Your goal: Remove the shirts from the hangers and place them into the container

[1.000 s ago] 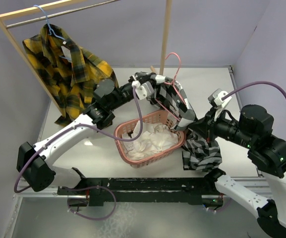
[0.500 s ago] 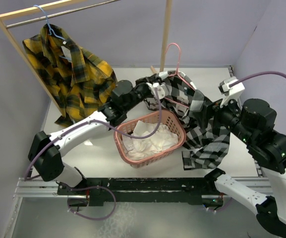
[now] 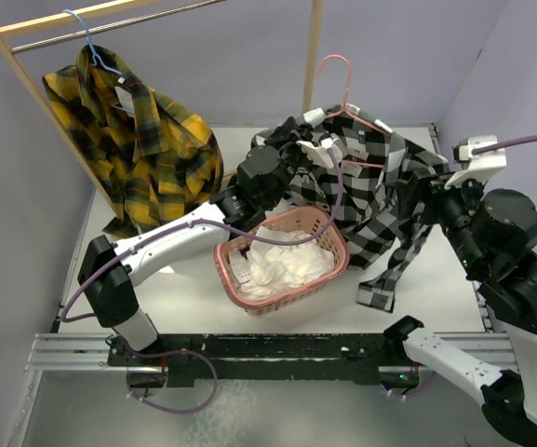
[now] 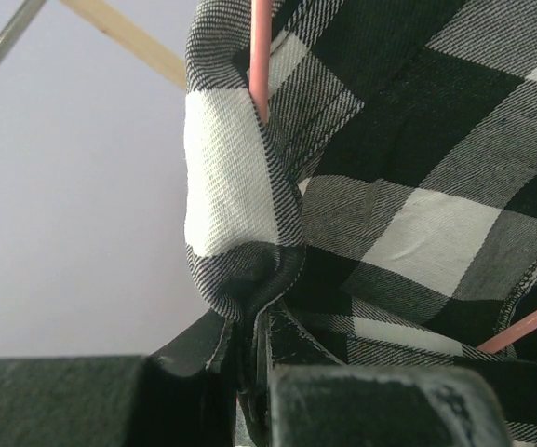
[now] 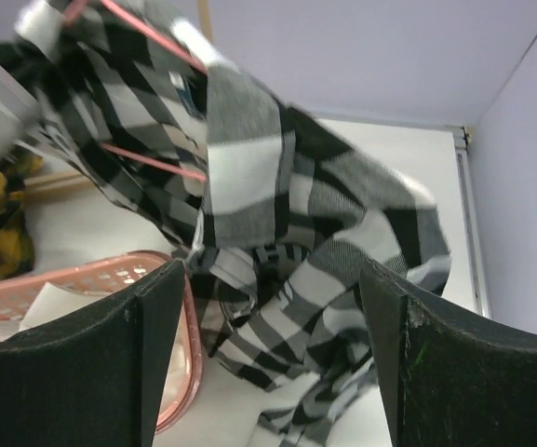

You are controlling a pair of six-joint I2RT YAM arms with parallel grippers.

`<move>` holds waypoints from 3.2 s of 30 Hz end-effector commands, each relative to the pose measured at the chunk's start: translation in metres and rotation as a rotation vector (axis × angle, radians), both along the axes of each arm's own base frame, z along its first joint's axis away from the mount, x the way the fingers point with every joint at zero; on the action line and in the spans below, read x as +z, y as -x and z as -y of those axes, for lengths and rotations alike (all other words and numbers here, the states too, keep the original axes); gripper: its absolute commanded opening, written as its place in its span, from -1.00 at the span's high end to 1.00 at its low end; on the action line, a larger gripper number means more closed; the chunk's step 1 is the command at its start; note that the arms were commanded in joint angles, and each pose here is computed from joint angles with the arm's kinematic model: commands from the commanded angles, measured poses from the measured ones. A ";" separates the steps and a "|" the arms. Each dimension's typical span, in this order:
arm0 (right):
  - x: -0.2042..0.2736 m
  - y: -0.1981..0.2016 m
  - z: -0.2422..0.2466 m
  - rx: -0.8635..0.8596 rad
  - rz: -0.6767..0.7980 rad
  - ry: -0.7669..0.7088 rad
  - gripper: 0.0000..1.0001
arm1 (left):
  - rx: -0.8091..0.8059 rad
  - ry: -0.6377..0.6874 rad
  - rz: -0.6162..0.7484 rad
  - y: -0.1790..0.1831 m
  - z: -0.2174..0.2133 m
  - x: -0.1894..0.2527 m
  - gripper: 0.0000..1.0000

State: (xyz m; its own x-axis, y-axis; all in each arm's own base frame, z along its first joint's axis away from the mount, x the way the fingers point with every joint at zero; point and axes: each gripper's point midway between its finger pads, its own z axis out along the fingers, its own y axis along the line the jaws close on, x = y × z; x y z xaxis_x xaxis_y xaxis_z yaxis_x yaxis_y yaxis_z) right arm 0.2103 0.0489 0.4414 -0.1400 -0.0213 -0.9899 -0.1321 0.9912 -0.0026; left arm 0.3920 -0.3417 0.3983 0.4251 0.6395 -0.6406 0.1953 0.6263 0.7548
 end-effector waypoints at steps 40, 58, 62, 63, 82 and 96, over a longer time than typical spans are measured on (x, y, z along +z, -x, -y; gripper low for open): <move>-0.039 0.007 0.057 -0.333 -0.021 -0.004 1.00 | 0.219 0.033 0.164 0.021 -0.021 0.062 1.00; 0.026 0.070 0.150 -0.716 0.207 -0.036 1.00 | 0.274 -0.039 0.281 0.025 -0.051 0.075 1.00; 0.037 0.075 0.157 -0.755 0.212 0.008 1.00 | 0.314 -0.035 0.298 0.018 -0.064 0.076 1.00; 0.040 0.076 0.160 -0.770 0.212 0.030 1.00 | 0.319 -0.035 0.308 0.019 -0.066 0.078 1.00; 0.008 0.060 0.139 -0.648 0.100 0.103 1.00 | 0.262 0.067 0.315 0.046 -0.127 0.142 1.00; -0.003 0.053 0.060 -0.163 0.025 -0.035 -0.07 | 0.166 0.047 0.266 0.030 -0.076 0.102 1.00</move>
State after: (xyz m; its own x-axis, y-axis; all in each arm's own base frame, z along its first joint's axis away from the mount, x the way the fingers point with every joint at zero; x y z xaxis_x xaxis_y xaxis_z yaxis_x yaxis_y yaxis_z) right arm 0.1728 -0.0237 0.4283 -0.1427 -0.0421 -0.9889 0.1424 0.9878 -0.0626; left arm 0.3610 -0.2786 0.4759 0.4831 0.7457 -0.4588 -0.0485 0.5460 0.8364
